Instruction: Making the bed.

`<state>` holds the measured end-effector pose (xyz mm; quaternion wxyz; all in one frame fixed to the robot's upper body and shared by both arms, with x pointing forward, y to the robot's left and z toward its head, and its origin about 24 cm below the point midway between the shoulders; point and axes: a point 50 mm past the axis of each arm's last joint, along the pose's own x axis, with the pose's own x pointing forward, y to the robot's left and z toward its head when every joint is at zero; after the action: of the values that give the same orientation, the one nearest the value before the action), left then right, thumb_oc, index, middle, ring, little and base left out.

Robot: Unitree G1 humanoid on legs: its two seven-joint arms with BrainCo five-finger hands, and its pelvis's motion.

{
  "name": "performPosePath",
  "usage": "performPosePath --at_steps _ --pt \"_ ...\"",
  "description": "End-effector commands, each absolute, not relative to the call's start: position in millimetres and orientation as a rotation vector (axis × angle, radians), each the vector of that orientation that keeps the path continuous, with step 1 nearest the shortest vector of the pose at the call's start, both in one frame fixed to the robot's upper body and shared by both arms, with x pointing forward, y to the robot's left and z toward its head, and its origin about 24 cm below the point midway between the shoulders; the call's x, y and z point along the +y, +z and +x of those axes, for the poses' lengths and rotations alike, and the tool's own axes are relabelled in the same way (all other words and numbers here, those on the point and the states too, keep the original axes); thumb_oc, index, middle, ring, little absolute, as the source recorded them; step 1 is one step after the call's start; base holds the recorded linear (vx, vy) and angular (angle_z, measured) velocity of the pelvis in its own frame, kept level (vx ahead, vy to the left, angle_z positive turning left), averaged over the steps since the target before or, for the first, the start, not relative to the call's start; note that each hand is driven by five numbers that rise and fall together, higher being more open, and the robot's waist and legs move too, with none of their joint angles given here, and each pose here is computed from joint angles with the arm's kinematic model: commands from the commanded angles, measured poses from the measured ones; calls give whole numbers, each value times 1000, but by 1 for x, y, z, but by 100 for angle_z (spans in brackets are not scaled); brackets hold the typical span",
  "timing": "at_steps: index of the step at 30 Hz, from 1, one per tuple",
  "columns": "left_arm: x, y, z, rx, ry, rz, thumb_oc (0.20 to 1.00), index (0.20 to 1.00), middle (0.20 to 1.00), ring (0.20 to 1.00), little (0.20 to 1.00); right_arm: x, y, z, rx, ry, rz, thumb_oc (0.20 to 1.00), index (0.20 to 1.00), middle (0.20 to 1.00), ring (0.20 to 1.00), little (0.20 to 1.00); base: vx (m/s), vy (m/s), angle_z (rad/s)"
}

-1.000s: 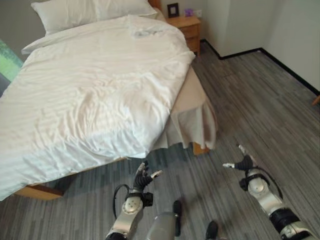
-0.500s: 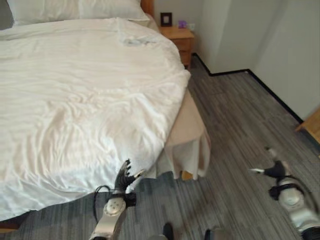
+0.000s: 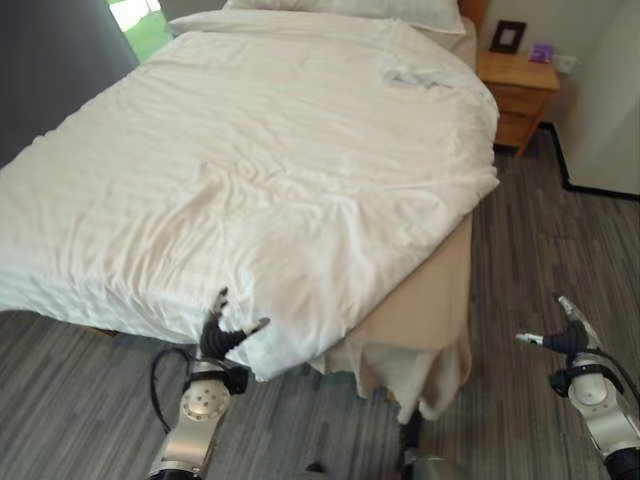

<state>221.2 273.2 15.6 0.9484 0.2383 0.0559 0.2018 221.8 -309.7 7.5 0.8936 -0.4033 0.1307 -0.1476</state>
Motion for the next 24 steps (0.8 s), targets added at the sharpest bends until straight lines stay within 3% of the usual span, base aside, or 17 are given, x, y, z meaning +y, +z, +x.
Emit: performPosePath --at_steps 1,6,12,24 --pt "301 46 245 20 568 650 1000 1000 1000 1000 1000 -304 23 223 171 -321 -825 1000 1000 1000 1000 1000 83 51 28" --pt "327 59 257 53 645 788 1000 1000 1000 1000 1000 -299 27 239 155 -314 -851 1000 1000 1000 1000 1000 84 69 29" --pt "338 76 272 60 600 993 1000 1000 1000 1000 1000 -289 13 247 213 -266 -820 1000 1000 1000 1000 1000 156 109 -28" --pt "289 66 326 100 387 945 1000 1000 1000 1000 1000 -266 -22 252 341 -170 -845 1000 1000 1000 1000 1000 71 65 -13"
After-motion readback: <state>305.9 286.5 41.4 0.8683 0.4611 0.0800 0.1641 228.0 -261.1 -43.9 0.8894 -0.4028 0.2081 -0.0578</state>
